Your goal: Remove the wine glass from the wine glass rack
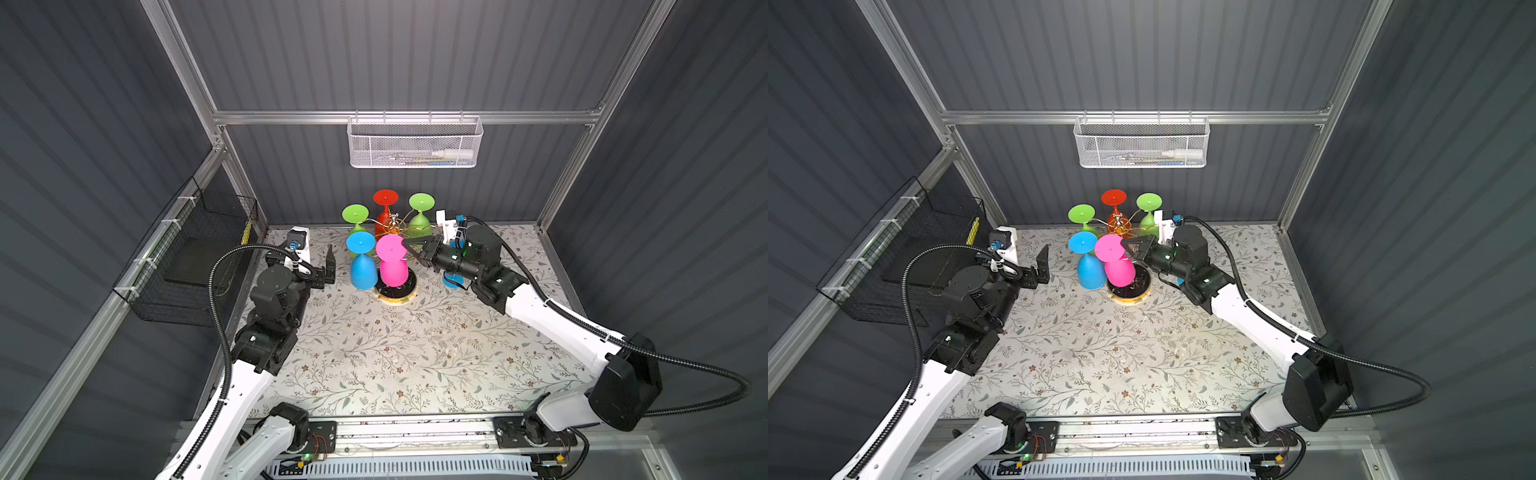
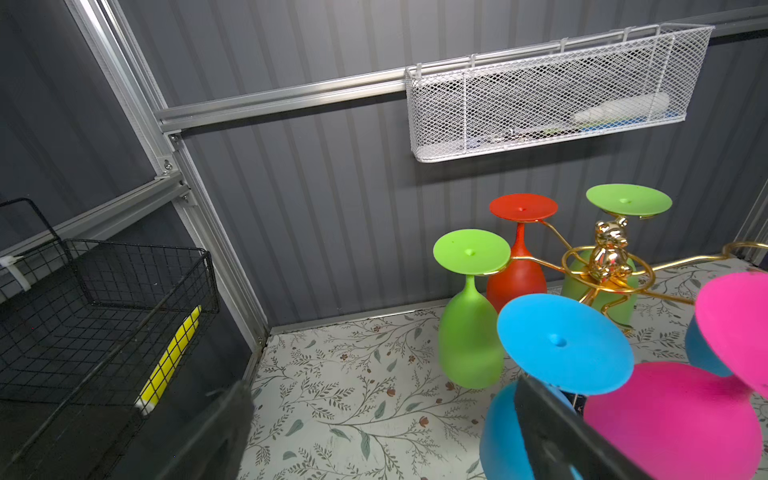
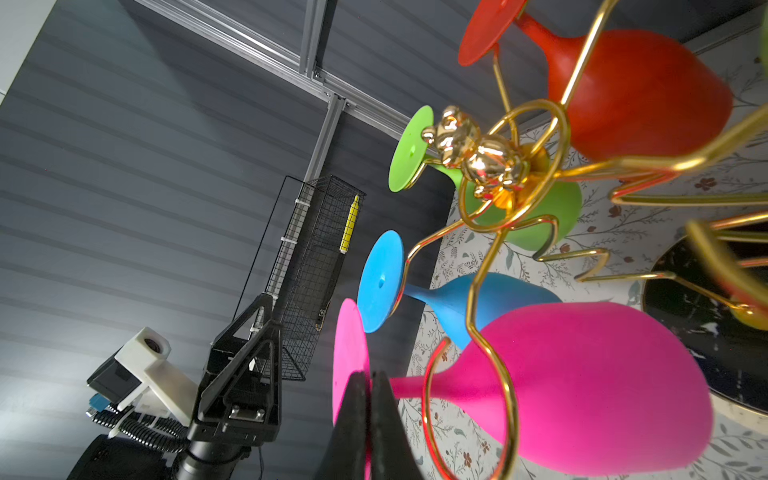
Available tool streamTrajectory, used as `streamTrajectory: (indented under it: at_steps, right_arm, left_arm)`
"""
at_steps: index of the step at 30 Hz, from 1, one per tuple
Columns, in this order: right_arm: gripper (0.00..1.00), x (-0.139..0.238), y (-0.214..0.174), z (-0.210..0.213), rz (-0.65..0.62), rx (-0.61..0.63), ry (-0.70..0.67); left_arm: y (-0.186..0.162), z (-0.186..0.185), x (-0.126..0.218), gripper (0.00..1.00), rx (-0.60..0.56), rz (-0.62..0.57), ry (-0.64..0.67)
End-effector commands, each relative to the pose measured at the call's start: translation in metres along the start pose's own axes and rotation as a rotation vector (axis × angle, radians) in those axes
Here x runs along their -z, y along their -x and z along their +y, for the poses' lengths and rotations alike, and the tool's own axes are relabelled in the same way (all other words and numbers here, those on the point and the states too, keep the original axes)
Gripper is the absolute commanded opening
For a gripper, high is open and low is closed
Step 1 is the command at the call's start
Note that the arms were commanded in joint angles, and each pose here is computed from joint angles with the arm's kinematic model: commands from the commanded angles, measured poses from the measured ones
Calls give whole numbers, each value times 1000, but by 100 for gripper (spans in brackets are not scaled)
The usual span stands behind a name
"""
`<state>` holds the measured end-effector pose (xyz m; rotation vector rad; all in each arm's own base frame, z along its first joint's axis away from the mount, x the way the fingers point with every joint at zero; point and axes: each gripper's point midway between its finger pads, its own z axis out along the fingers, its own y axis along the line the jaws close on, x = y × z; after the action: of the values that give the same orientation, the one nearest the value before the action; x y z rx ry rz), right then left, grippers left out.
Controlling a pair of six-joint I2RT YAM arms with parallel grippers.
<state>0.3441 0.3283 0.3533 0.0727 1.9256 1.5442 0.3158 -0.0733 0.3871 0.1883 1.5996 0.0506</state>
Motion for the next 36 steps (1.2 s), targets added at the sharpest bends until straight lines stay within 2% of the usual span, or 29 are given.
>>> streamTrajectory:
  at_steps: [1,9,16,22,24,27,30,36]
  right_arm:
    - [0,7,-8,7,24,26,20]
    - [0,21,-18,9,52,44,15]
    - [0,49,-25,6,36,86,-33]
    - [0,83,-30,4,6,132,-94]
    - [0,98,-26,7,-38,159,-113]
    - [0,118,-19,11,-92,206,-142]
    - [0,136,-9,20,-144,266,-146]
    - [0,156,9,38,-203,373,-133]
  left_arm:
    - [-1,2,-2,100,12,-2,11]
    - [-3,5,-5,100,37,9,26]
    - [8,5,-4,99,124,-4,1]
    - [28,-9,0,89,203,-38,-103]
    - [33,-16,0,86,230,-45,-147]
    - [45,-33,0,83,272,-53,-248]
    - [62,-57,1,76,288,-61,-402]
    - [91,-120,8,70,334,-14,-813]
